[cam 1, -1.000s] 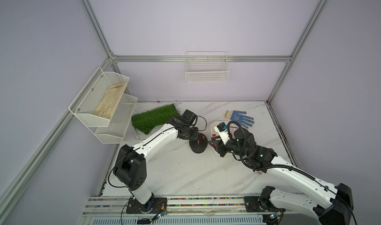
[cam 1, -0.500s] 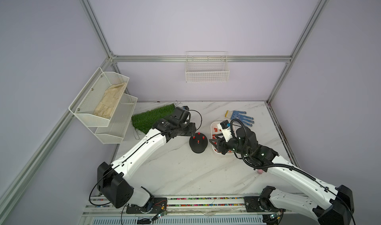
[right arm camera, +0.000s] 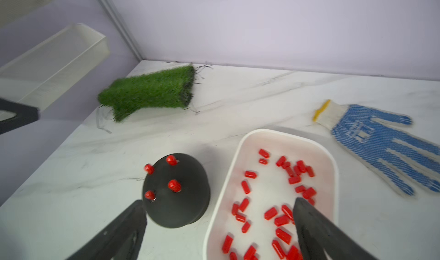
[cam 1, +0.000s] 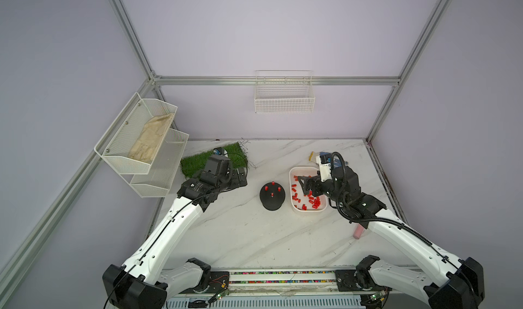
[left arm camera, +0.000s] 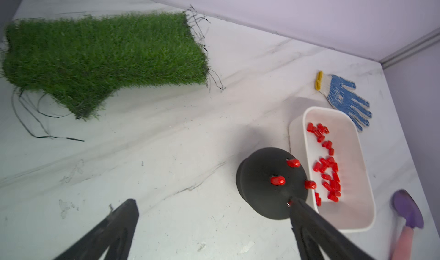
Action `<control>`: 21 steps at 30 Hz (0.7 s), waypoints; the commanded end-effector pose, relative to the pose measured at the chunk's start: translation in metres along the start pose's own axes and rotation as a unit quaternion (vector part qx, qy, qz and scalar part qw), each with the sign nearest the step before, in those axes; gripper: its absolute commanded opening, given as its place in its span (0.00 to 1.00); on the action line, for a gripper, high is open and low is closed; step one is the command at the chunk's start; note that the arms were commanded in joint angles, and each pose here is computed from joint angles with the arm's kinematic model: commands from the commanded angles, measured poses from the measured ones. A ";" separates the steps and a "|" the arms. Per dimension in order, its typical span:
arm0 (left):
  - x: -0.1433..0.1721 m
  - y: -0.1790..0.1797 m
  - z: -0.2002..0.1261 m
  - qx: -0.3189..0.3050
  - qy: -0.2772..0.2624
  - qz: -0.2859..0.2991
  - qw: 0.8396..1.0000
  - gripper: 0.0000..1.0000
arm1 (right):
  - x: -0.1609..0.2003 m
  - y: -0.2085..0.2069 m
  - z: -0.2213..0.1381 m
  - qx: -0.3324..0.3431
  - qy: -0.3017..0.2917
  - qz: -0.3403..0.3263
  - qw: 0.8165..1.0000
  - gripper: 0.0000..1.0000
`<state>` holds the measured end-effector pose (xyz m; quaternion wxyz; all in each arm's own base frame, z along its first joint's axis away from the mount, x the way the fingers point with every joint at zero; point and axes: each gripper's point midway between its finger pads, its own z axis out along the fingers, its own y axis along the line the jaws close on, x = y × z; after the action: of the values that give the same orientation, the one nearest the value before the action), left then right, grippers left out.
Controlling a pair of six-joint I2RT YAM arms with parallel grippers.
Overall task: Cover the protruding screws with screw protection sleeves
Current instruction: Reset both arms
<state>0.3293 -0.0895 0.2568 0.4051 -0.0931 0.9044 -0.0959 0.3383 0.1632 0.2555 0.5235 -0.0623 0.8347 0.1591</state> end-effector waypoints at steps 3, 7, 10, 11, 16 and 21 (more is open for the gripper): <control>-0.045 0.075 0.009 -0.115 -0.134 -0.015 0.984 1.00 | -0.018 -0.121 0.002 0.270 -0.062 0.052 0.959 0.97; -0.045 0.130 0.023 -0.189 -0.183 -0.008 0.965 1.00 | -0.002 -0.173 0.011 0.331 -0.085 0.062 0.938 0.97; -0.035 0.156 0.042 -0.228 -0.205 0.015 0.952 1.00 | 0.015 -0.199 0.021 0.377 -0.085 0.057 0.921 0.97; -0.030 0.164 0.051 -0.233 -0.200 0.012 0.951 1.00 | 0.025 -0.208 0.028 0.384 -0.078 0.059 0.918 0.97; 0.005 0.190 0.092 -0.269 -0.172 0.024 0.947 1.00 | 0.057 -0.229 0.041 0.398 -0.088 0.048 0.912 0.97; 0.015 0.197 0.108 -0.275 -0.207 0.034 0.938 1.00 | 0.076 -0.233 0.049 0.378 -0.109 0.021 0.919 0.97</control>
<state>0.3673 0.0794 0.0958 0.4675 -0.1807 0.8467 0.1785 0.3932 -0.0343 0.0875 0.5165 0.1711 0.8225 -0.1659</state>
